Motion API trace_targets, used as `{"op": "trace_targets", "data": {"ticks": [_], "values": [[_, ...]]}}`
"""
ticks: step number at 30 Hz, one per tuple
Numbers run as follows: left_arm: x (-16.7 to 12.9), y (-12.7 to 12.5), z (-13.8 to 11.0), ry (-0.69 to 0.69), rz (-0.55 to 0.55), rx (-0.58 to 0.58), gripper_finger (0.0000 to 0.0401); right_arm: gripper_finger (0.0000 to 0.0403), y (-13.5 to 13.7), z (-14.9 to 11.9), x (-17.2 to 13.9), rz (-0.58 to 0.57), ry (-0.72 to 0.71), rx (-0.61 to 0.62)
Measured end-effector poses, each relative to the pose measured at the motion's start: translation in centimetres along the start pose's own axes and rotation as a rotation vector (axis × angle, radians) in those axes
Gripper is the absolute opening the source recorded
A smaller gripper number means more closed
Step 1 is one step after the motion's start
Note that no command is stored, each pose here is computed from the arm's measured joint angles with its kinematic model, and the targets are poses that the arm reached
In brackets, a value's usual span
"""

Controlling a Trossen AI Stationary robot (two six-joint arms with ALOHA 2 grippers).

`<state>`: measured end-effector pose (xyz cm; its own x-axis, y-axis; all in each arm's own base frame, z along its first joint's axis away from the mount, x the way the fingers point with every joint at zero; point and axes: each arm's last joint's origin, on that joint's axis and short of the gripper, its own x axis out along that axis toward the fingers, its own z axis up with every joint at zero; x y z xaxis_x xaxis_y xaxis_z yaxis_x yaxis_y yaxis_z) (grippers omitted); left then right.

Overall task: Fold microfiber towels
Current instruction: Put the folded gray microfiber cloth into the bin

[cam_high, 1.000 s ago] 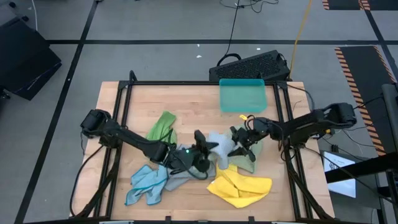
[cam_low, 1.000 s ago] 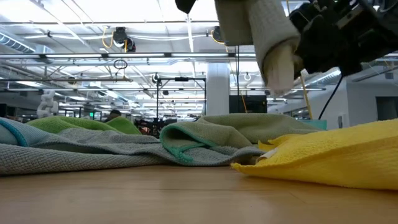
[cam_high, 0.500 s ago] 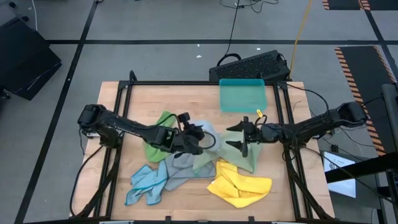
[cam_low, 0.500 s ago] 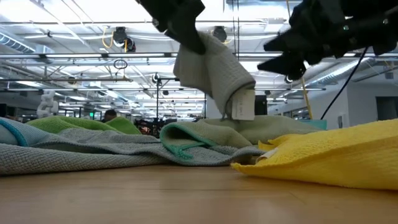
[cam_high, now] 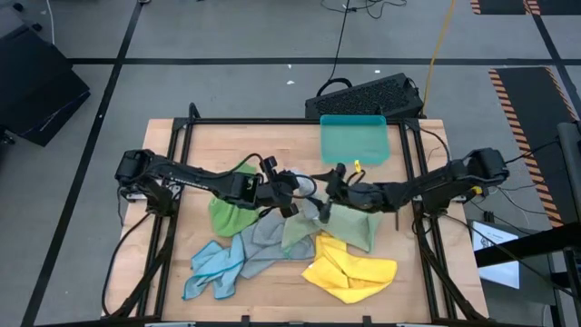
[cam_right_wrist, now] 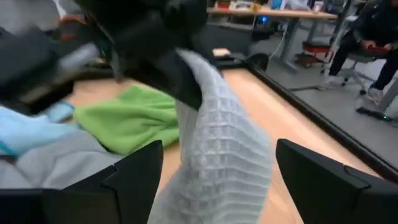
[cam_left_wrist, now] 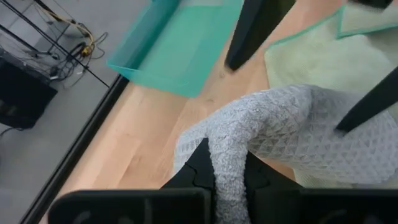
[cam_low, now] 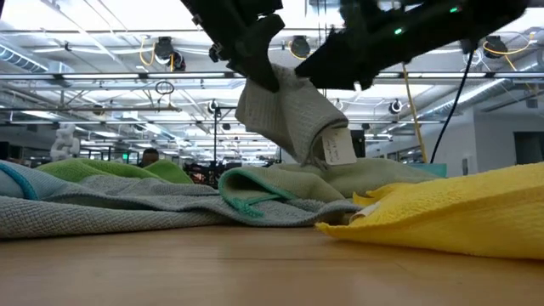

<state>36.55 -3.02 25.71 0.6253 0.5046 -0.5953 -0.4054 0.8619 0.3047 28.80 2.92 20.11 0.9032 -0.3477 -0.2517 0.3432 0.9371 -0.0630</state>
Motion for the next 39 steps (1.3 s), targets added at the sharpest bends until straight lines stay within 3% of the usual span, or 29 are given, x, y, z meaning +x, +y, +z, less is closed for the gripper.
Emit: {"op": "trace_targets", "data": {"ticks": [4,8,14,19,27,32,36,39], "values": [[0.0,-0.1,0.0,0.007,-0.047,0.041,0.0022,0.0289,-0.2,-1.1,1.1,0.055,0.054,0.017],[-0.1,-0.3,-0.1,0.017,-0.103,0.057,0.0017,0.0246,-0.5,-2.0,1.9,0.052,0.093,0.035],[-0.5,-1.1,-0.4,0.031,-0.161,0.118,0.0023,0.0123,-1.0,-2.5,1.9,0.044,0.153,0.014],[-0.9,-1.6,-1.1,0.088,-0.186,0.147,0.003,0.002,-0.7,-2.8,1.8,0.139,0.19,-0.048],[-1.2,-2.3,-2.1,0.165,-0.332,0.163,0.0033,0.0053,-0.4,-2.9,1.6,0.285,0.203,-0.199],[-1.3,-2.4,-2.2,0.176,-0.373,0.163,0.0034,0.0048,-0.2,-3.1,1.5,0.377,0.19,-0.326],[-1.1,-2.2,-2.2,0.181,-0.368,0.16,0.0034,0.005,-0.3,-3.1,1.6,0.373,0.176,-0.399],[-0.8,-1.7,-2.3,0.194,-0.305,0.163,0.0034,0.0058,-0.7,-2.9,1.7,0.246,0.173,-0.435]]}}
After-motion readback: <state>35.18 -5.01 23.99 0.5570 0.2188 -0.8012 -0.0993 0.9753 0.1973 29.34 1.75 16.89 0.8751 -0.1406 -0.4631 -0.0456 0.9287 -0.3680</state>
